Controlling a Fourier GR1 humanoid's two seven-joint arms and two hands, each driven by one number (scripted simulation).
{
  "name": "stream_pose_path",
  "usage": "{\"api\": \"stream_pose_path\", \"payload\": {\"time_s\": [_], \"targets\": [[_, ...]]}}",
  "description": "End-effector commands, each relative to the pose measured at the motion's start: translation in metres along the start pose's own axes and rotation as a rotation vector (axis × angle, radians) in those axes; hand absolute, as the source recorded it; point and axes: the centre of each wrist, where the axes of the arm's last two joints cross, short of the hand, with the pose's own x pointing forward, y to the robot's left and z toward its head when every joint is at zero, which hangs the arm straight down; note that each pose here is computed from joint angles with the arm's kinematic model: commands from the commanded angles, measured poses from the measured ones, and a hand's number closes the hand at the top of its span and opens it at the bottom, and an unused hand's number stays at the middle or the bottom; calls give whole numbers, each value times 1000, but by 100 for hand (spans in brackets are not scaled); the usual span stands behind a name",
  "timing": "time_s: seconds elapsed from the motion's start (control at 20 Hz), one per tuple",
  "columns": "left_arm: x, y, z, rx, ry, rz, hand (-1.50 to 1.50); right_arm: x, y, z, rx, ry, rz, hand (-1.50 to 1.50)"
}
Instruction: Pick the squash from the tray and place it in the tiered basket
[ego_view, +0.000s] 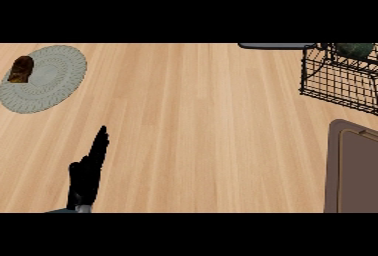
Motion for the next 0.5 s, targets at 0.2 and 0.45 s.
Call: {"api": "stream_pose_path", "payload": {"time_s": [0.2,0.45], "targets": [[-12,4,5,27,49,10,0,-1,-84,32,9,25,1,-150],[-8,10,7,39,47,16,0,-2,-108,45,87,10,-2,-150]]}}
